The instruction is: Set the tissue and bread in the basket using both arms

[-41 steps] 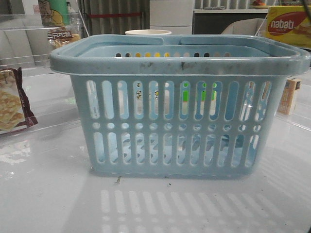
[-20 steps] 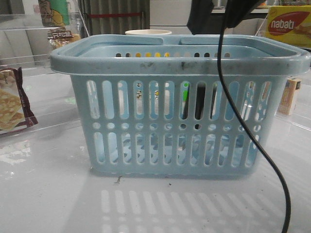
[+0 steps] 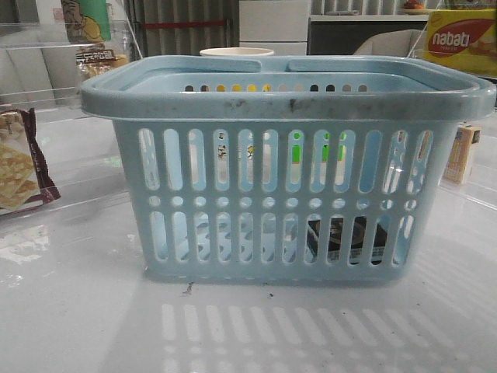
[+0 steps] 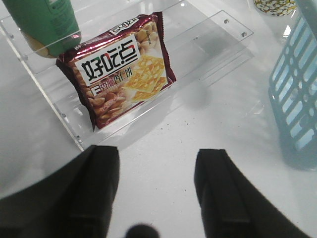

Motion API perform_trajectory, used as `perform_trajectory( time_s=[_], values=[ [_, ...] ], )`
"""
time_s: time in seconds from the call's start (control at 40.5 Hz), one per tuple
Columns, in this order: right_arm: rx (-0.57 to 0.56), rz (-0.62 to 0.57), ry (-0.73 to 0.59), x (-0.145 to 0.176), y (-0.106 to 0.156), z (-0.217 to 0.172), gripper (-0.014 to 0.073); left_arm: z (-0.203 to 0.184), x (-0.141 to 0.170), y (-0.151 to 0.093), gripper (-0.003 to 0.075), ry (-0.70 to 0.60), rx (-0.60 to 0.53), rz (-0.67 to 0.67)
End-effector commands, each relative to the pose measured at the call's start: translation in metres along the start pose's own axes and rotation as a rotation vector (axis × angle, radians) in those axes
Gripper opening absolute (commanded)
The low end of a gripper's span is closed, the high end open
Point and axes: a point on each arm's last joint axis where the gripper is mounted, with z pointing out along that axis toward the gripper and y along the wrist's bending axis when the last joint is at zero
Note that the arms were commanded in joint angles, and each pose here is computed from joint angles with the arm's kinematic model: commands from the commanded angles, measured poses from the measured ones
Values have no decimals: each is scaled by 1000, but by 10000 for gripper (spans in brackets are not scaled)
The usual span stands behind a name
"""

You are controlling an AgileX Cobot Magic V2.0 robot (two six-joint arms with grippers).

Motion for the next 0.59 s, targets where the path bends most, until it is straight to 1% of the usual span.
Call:
perform_trajectory(
  time_s=[0.0, 0.099, 0.148, 0.296, 0.345, 0.469, 0.567],
  values=[
    [6, -10, -156, 3, -4, -33, 559, -6, -16, 1, 400, -113, -5, -10],
    [10, -15, -172, 21, -5, -45, 559, -5, -18, 1, 410, -134, -7, -10],
    [15, -20, -171, 29, -6, -48, 559, -4, -20, 1, 430, -148, -10, -11],
    [21, -23, -178, 41, -8, -58, 559, 1, -35, -1, 584, -188, 2, 4],
    [23, -22, -169, 43, -8, -59, 559, 5, -42, -3, 608, -184, 13, 10],
    [25, -22, -153, 44, -8, -58, 559, 15, -68, -5, 611, -188, 22, 16],
    [25, -22, -153, 44, -8, -58, 559, 32, -88, -4, 611, -175, 23, 15]
  ],
)
